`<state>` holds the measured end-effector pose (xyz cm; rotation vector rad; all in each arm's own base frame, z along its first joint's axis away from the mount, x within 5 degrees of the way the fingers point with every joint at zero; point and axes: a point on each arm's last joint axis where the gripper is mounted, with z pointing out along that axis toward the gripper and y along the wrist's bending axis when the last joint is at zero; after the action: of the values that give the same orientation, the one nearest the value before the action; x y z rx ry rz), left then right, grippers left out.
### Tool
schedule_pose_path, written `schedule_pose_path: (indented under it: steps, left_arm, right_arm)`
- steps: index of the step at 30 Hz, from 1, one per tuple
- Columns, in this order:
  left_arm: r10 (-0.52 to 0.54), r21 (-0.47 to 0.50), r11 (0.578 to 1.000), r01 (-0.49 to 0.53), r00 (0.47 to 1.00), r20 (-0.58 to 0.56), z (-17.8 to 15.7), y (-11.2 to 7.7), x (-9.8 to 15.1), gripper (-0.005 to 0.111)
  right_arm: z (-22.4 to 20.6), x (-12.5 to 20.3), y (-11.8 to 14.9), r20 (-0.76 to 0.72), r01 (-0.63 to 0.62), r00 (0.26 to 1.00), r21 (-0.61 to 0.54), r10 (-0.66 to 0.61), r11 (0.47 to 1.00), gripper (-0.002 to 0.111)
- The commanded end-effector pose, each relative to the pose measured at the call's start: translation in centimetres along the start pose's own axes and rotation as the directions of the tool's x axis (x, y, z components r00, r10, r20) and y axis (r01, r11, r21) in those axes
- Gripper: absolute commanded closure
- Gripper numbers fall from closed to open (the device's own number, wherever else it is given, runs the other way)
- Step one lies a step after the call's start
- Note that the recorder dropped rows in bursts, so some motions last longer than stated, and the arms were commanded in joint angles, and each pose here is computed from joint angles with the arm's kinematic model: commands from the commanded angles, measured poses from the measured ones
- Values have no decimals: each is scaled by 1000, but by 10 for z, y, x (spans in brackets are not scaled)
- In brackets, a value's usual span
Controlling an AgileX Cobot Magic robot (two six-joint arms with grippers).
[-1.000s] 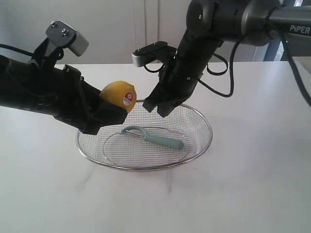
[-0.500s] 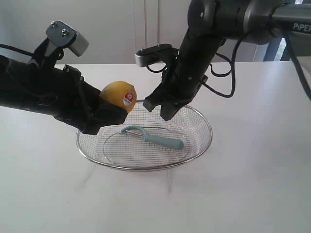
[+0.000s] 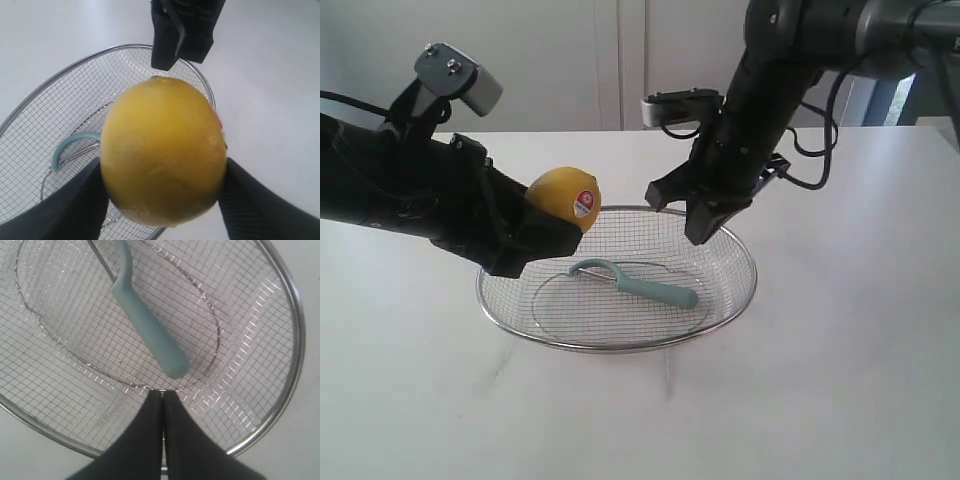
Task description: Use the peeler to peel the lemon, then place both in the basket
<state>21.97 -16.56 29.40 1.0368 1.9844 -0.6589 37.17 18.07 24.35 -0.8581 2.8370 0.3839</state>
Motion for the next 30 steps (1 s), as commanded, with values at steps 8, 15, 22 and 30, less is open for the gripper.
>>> schedule_pose_path:
  steps: [8, 15, 22, 30]
  left_arm:
    - [-10, 19, 1000, 10, 1000, 22, -3, -4, -4, 107]
    - [-10, 19, 1000, 10, 1000, 22, -3, -4, -4, 107]
    - [-10, 19, 1000, 10, 1000, 22, -3, -4, -4, 107]
    - [-10, 19, 1000, 10, 1000, 22, -3, -4, -4, 107]
  right_arm:
    - [-40, 14, -34, 42, -158, 987, 18, 157, 987, 108]
    - [-61, 24, -60, 92, -276, 958, 37, 272, 960, 108]
    - [-72, 35, -88, 121, -359, 929, 52, 351, 932, 108]
    - [-83, 49, -114, 146, -453, 887, 85, 439, 887, 108]
